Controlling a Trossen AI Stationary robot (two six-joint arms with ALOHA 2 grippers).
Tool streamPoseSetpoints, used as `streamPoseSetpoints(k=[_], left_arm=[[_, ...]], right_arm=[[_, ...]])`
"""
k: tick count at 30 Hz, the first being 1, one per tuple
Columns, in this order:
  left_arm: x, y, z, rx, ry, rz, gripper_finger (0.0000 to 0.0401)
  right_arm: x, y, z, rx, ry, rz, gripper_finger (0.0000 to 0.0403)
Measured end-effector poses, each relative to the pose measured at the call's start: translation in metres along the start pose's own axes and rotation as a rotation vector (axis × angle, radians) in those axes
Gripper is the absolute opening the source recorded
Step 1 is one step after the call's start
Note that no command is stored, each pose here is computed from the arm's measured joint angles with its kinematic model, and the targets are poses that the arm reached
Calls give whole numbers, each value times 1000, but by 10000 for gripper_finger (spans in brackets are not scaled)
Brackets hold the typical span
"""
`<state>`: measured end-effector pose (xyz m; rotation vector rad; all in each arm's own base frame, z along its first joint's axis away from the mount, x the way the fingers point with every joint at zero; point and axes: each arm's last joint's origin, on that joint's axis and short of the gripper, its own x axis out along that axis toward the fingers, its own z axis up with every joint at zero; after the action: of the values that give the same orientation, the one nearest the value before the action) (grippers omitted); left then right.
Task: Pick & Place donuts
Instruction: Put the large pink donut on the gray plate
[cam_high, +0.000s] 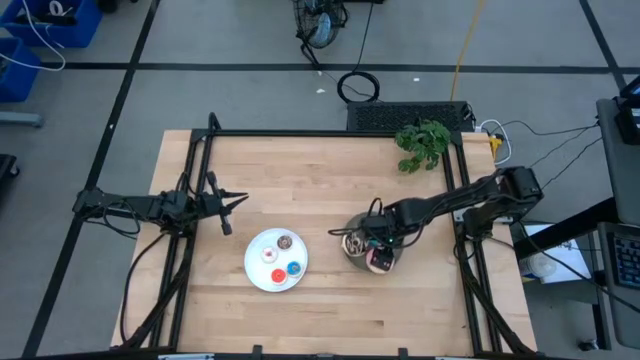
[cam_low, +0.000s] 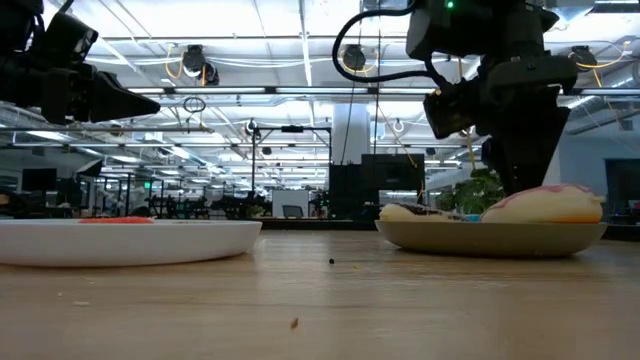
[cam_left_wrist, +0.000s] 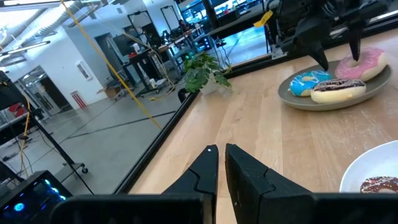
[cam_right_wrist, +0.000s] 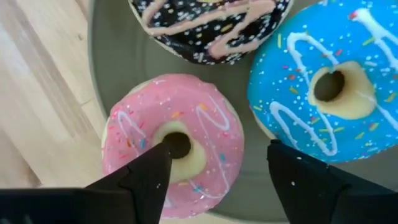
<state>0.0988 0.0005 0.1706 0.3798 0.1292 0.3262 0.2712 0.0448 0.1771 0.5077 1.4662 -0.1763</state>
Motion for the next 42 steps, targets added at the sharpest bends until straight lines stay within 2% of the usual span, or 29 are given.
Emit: streamPoseSetpoints(k=[7, 13, 17, 21, 23, 25, 34, 42], left_arm=[[0, 0, 0, 0, 0, 0, 37], [0, 0, 0, 0, 0, 0, 37], [0, 0, 0, 0, 0, 1, 37], [0, 0, 0, 0, 0, 1, 37], [0, 0, 0, 0, 0, 1, 37], [0, 0, 0, -3, 1, 1, 37], [0, 0, 0, -5, 1, 0, 37], [0, 0, 0, -5, 0, 0, 37]], right_arm=[[-22, -2, -4, 7, -58, 48, 254], [-43, 7, -16, 9, -143, 96, 222], [-47, 24, -23, -16, -206, 142, 168], [-40, 43, -30, -58, -218, 178, 86], [-35, 49, -36, -67, -207, 159, 35], [-30, 55, -40, -92, -193, 156, 10], [-25, 72, -54, -90, -198, 179, 2], [-19, 71, -58, -88, -214, 157, 0]])
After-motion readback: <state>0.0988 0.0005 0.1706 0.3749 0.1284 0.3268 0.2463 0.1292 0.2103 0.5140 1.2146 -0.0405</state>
